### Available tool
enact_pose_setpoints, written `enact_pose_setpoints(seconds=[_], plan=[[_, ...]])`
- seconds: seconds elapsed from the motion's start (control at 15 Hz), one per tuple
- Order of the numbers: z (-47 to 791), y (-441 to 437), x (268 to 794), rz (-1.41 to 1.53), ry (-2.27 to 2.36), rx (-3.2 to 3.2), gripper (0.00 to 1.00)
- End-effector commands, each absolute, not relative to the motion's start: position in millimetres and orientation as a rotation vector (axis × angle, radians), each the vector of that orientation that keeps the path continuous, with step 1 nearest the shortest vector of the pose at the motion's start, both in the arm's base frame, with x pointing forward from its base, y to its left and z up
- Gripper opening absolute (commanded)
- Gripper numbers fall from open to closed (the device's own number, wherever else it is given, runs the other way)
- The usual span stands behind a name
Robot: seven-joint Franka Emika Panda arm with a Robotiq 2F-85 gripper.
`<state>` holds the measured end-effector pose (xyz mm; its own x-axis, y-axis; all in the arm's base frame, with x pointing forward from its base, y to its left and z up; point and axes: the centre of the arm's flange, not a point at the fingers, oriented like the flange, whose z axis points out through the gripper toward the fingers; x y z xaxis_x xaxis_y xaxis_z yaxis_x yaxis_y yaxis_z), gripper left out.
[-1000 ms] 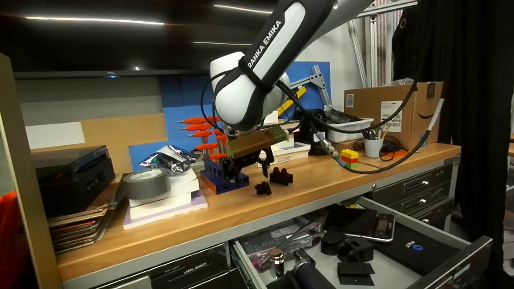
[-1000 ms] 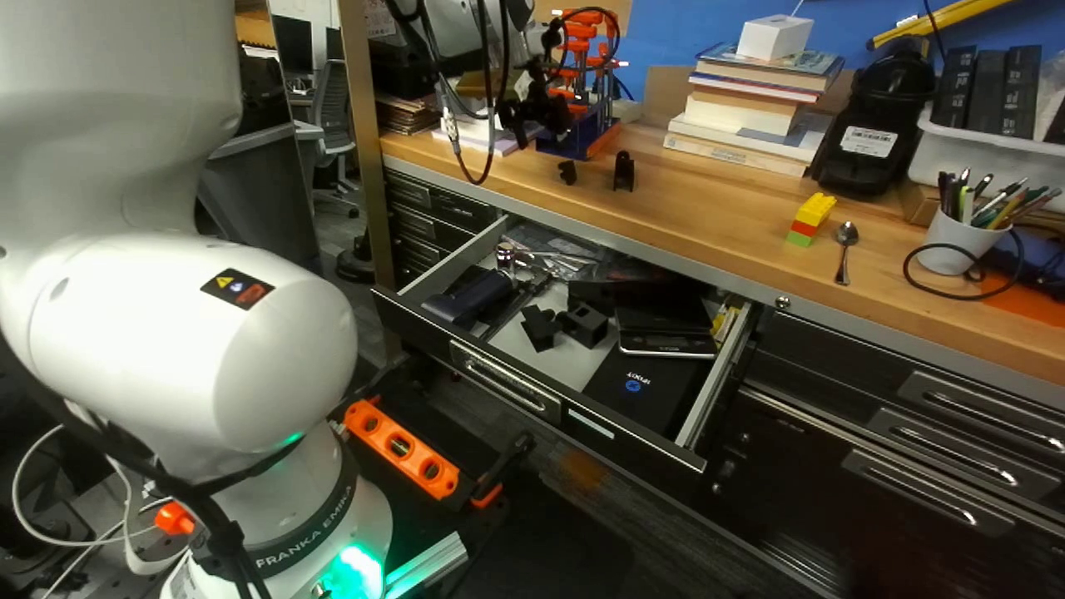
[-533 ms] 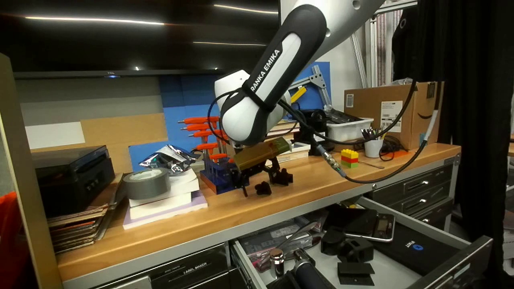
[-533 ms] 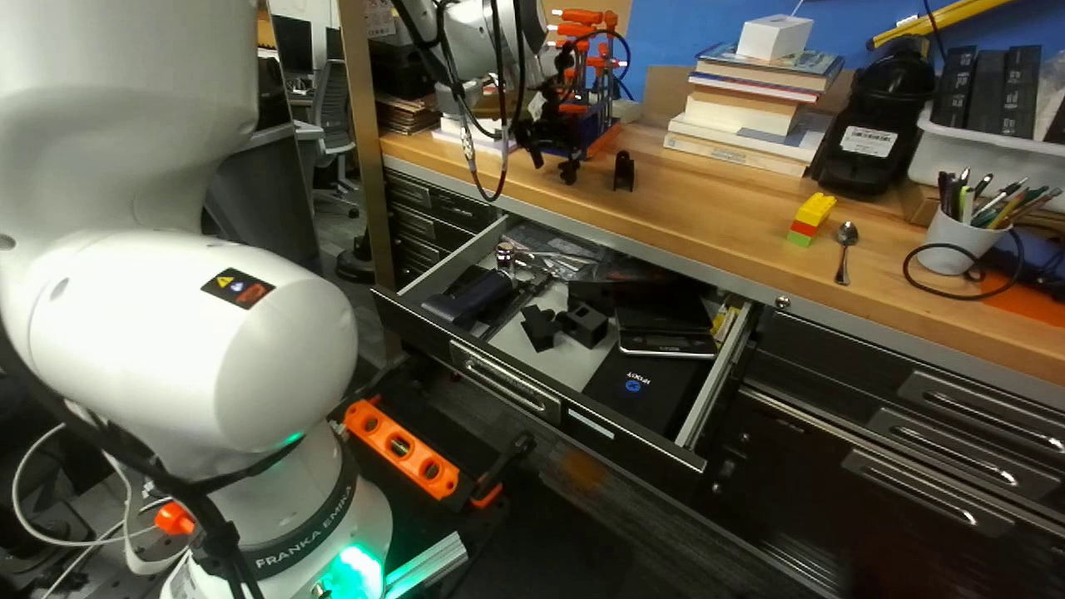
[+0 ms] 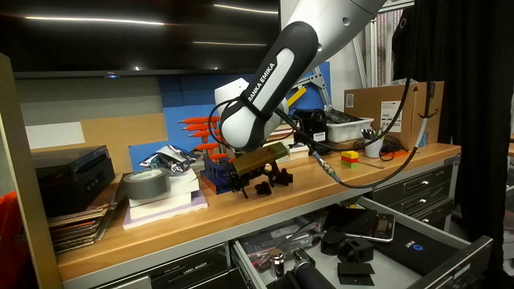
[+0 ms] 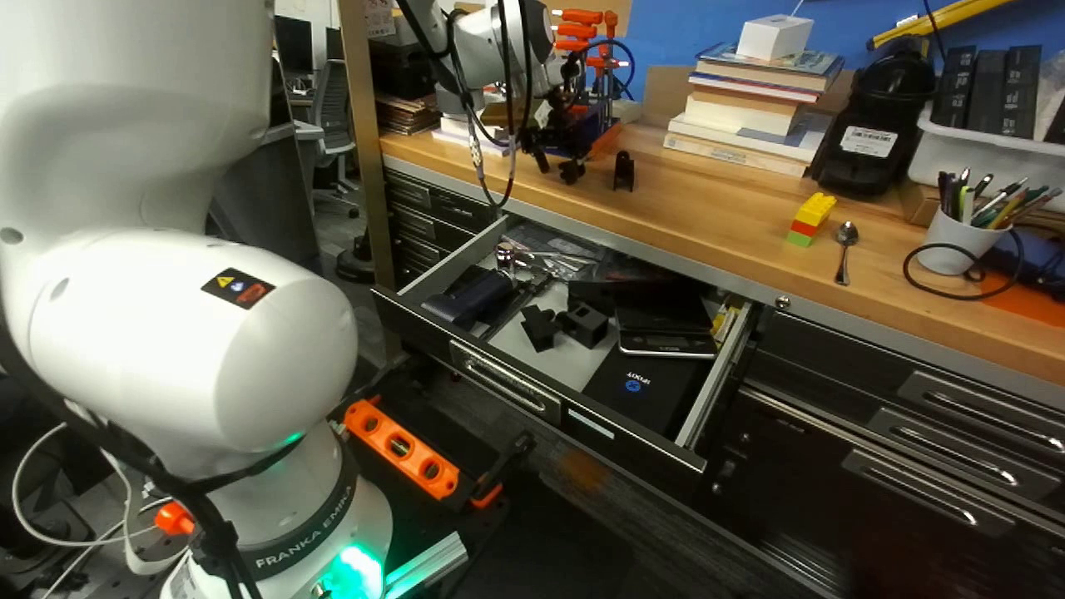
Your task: Put the black objects on the tabletop into the open drawer and then close the drawer
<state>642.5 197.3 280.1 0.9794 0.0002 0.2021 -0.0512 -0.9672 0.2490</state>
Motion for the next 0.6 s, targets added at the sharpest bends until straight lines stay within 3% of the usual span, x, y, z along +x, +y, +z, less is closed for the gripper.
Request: enact_pose_setpoints(seconds=[0.0,0.53], plan=[[284.2,196.1,658.7,0.328,-0.075,2.858,1.00],[290.0,170.9,668.1,0.197,-0.216,2.892,1.00]])
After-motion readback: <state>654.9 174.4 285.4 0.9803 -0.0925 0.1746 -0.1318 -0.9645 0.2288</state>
